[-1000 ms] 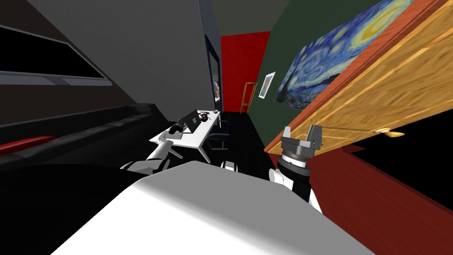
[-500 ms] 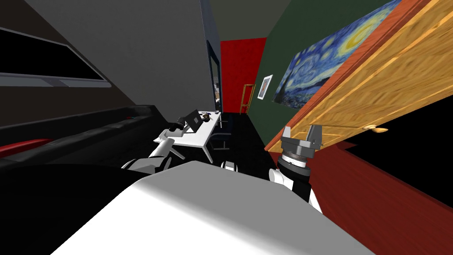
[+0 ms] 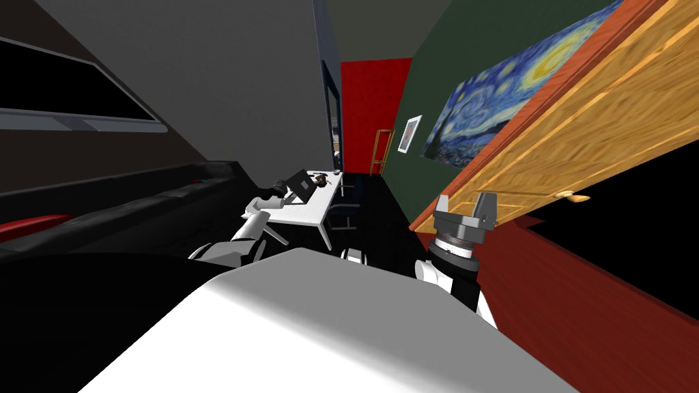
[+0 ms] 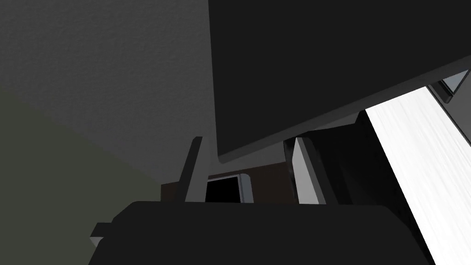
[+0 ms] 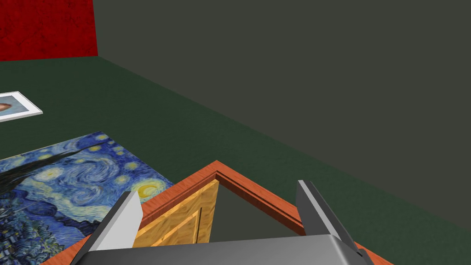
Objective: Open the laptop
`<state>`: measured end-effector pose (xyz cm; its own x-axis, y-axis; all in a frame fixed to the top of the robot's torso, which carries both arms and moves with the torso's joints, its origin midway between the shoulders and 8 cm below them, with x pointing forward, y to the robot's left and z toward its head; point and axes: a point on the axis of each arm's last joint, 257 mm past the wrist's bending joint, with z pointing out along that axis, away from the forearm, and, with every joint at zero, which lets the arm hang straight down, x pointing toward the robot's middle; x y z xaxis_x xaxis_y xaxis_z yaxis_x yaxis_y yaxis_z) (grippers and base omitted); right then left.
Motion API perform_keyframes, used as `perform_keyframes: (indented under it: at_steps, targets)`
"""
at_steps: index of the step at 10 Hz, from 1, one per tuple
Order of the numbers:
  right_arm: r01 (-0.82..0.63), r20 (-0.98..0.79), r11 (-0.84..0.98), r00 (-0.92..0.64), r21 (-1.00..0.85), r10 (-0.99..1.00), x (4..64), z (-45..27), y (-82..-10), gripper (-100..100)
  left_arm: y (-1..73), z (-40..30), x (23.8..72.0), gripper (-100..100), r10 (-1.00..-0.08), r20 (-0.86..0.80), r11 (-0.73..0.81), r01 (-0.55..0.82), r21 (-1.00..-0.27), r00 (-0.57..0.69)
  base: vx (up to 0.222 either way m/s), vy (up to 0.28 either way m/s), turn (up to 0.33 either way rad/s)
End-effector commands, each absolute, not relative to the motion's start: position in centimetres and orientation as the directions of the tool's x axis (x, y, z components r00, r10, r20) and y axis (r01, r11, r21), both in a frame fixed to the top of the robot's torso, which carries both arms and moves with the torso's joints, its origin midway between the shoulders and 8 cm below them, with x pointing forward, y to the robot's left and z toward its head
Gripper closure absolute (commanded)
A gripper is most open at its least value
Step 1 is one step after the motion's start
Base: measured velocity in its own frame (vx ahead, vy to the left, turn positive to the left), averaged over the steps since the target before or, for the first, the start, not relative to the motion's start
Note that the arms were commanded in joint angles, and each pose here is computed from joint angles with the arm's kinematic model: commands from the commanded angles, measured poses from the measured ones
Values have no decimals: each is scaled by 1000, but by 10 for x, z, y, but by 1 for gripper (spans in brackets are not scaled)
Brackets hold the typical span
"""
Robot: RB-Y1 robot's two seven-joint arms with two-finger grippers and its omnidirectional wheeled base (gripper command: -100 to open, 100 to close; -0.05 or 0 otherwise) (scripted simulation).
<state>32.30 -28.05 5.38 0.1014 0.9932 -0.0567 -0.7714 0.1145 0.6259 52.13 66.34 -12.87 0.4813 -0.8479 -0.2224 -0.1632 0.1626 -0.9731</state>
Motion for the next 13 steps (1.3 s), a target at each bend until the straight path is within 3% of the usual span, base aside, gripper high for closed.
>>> perform_keyframes:
  at_steps: [1,5,7,13]
  targets:
    - [-771,-57,115,101,626,993,323,54,-280,0,655,-149,526,100,-865,-105,41,-140,-989,490,-41,134,-22]
    - [-771,-57,115,101,626,993,323,54,-281,0,632,-189,536,100,-857,129,-202,-95,-975,499,-59,175,-27]
    - [-771,-57,115,101,626,993,323,54,-281,0,634,-186,541,100,-857,133,-205,-91,-975,498,-53,136,-18]
    - [-771,-57,115,101,626,993,323,54,-281,0,585,-249,546,100,-770,410,-480,-19,-877,489,-30,140,-19]
